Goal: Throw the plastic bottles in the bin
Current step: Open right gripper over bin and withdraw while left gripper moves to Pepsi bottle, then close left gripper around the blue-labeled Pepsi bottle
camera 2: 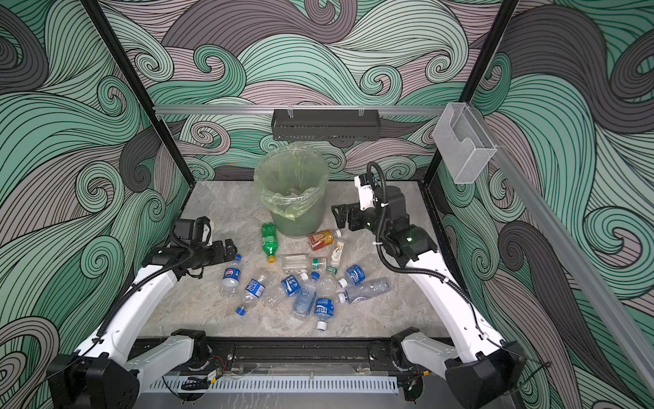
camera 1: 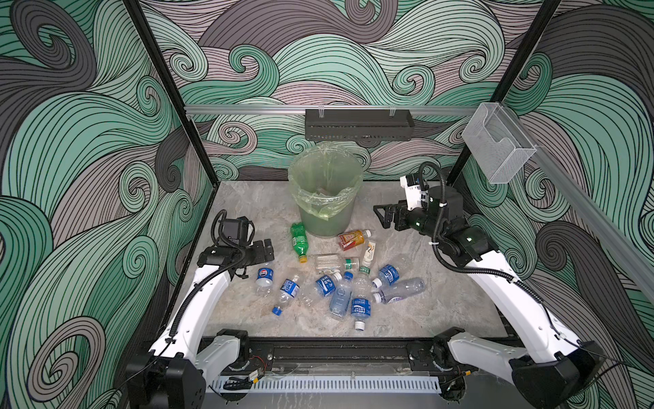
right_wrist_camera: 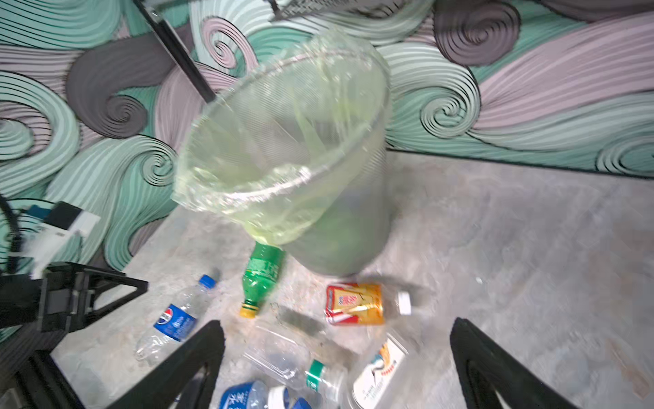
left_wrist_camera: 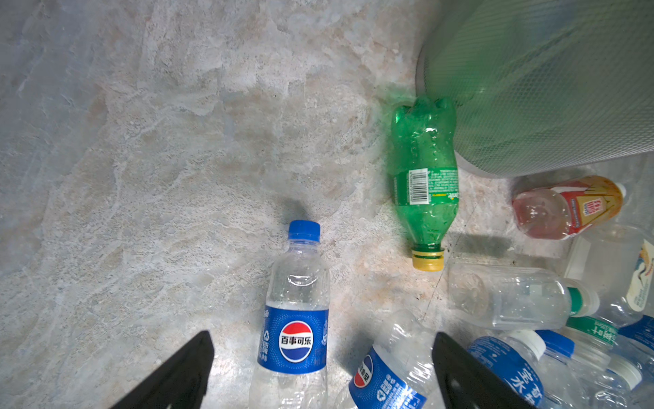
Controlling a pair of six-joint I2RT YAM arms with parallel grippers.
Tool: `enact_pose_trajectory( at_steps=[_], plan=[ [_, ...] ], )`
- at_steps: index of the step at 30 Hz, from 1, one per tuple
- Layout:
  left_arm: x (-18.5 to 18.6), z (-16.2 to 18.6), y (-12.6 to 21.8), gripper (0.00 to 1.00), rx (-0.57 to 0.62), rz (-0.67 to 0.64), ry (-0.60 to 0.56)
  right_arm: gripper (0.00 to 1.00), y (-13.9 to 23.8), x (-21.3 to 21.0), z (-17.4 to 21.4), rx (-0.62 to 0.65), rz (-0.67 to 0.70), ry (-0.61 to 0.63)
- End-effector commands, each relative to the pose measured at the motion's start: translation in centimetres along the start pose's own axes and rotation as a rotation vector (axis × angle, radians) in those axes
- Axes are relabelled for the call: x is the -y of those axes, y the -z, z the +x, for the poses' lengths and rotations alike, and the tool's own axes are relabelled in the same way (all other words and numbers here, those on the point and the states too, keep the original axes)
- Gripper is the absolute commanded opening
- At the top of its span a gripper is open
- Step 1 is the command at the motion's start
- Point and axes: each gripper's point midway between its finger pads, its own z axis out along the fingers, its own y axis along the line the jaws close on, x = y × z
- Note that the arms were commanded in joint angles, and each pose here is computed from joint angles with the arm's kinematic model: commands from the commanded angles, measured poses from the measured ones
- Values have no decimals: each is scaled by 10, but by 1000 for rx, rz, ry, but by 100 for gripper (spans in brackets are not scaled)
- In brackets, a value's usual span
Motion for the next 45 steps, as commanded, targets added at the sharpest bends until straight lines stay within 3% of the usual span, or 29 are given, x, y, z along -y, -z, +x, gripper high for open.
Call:
enact_pose_trajectory(
  at_steps=[1, 10, 24, 40, 45],
  plan=[
    [-6, 5, -7, 98, -19, -20, 48, 100, 9, 23, 16, -12, 78, -43],
    [-7, 36, -38, 93, -160, -18, 162, 100, 28, 63, 59, -47, 213, -121],
    [-25, 67, -71, 90, -195, -80, 191, 100, 14, 73, 76, -94, 231, -179],
    [-26, 86, -93, 64, -287, -87, 199, 100, 4, 75, 87, -121, 221, -227],
    [-31, 79, -86, 63, -246, -117, 194, 100, 1, 76, 91, -133, 220, -234]
  ],
)
